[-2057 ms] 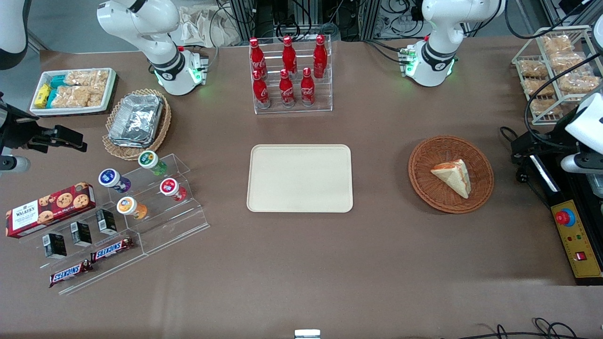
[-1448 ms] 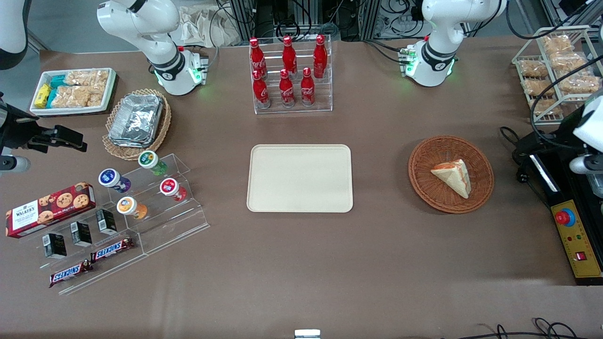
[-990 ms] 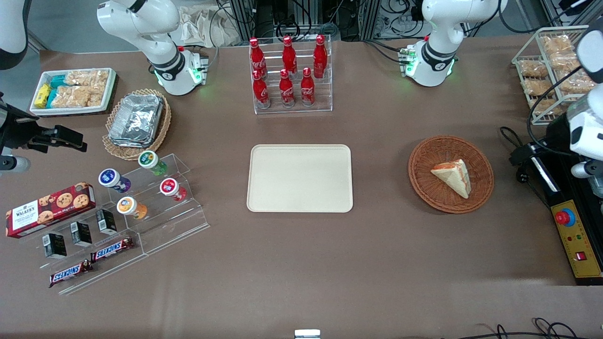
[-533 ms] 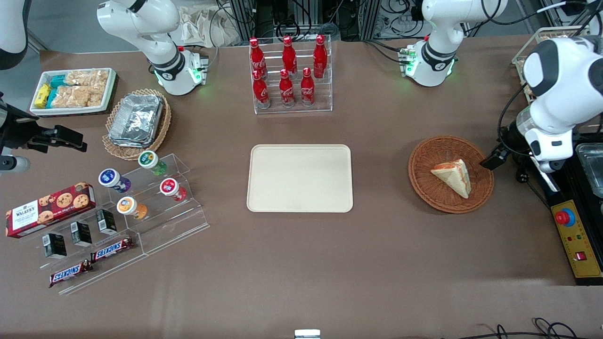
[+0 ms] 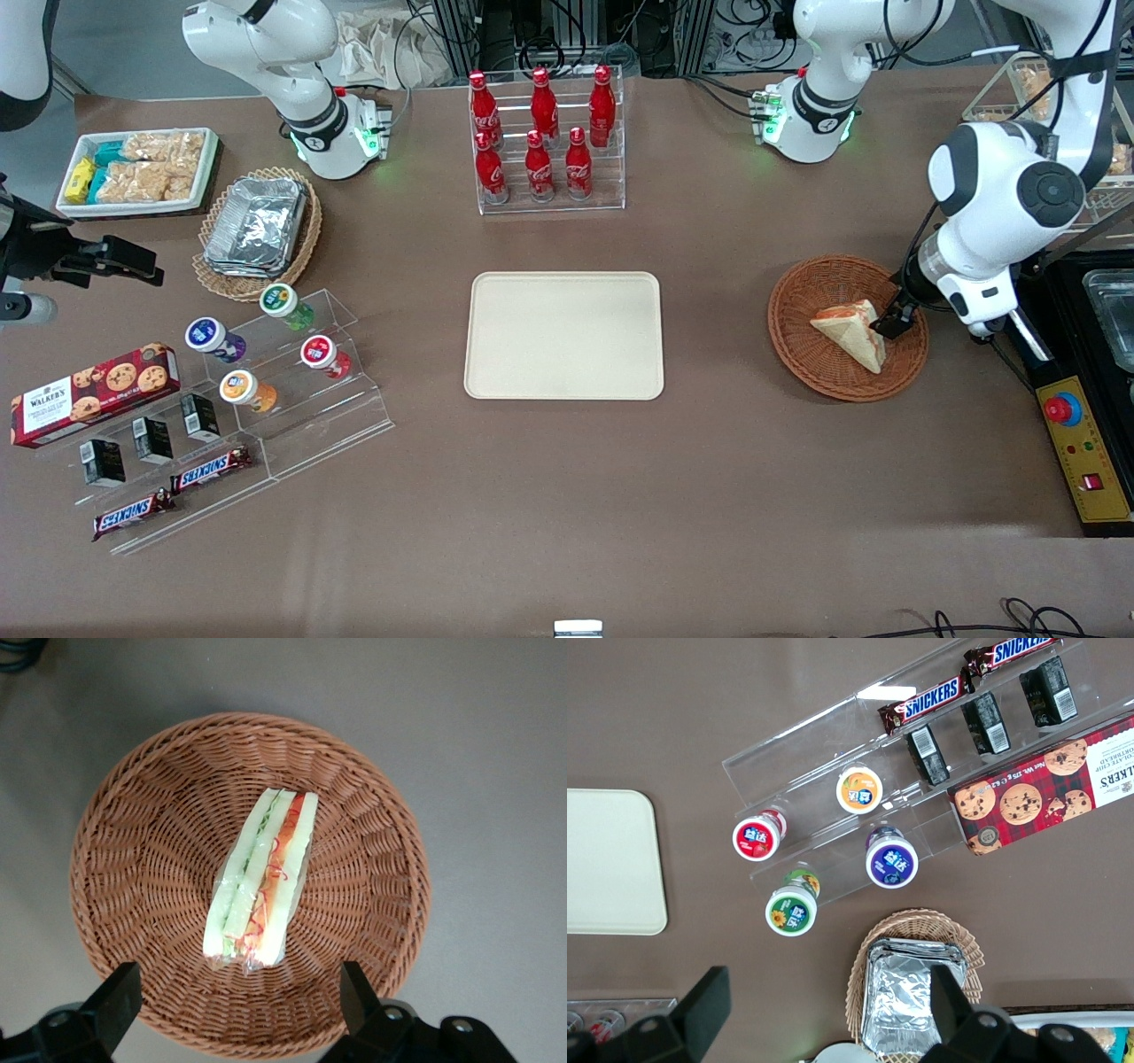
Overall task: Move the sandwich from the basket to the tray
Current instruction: 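Lower the left gripper over the triangular sandwich and close on it, then lift the sandwich out of the basket with the left gripper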
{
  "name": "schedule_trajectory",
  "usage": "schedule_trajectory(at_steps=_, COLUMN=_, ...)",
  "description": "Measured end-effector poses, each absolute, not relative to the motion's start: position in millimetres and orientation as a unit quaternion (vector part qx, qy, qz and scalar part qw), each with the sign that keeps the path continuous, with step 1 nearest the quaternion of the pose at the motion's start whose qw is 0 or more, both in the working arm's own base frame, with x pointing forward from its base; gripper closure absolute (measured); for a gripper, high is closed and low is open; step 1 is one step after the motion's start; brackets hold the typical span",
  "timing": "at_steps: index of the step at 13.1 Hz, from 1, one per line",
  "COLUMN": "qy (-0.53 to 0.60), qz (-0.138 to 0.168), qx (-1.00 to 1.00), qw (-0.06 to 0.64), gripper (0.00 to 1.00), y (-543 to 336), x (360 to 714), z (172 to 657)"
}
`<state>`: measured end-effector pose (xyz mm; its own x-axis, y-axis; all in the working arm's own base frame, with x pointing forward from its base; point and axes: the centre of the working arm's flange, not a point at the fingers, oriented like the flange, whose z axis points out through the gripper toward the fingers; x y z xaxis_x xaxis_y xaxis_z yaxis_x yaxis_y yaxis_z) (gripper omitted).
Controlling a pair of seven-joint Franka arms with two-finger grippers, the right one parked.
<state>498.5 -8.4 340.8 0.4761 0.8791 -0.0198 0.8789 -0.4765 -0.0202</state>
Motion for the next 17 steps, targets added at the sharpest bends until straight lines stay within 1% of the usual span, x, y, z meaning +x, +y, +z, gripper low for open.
schedule_trajectory(at_steps=3, qy=-0.513, qz=0.003, qx=-0.859, qw=-0.003, gripper=0.0, y=-8, x=491, z=307)
schedule_trajectory(at_steps=7, qy=-0.514, qz=0.011, qx=-0.858, qw=0.001, gripper=0.0, y=-7, x=483, z=275)
schedule_trajectory(at_steps=10, qy=-0.514, qz=0.004, qx=-0.858, qw=-0.003, gripper=0.0, y=-6, x=480, z=257)
schedule_trajectory(at_steps=12, qy=-0.514, qz=0.003, qx=-0.858, qw=-0.004, gripper=0.02, y=-6, x=476, z=243)
schedule_trajectory(at_steps=13, qy=-0.514, qz=0.005, qx=-0.857, qw=-0.003, gripper=0.04, y=-6, x=475, z=240)
schedule_trajectory(at_steps=15, qy=-0.514, qz=0.003, qx=-0.858, qw=-0.004, gripper=0.28, y=-6, x=476, z=239)
schedule_trajectory(at_steps=17, qy=-0.512, qz=-0.002, qx=-0.859, qw=-0.007, gripper=0.5, y=-7, x=478, z=241)
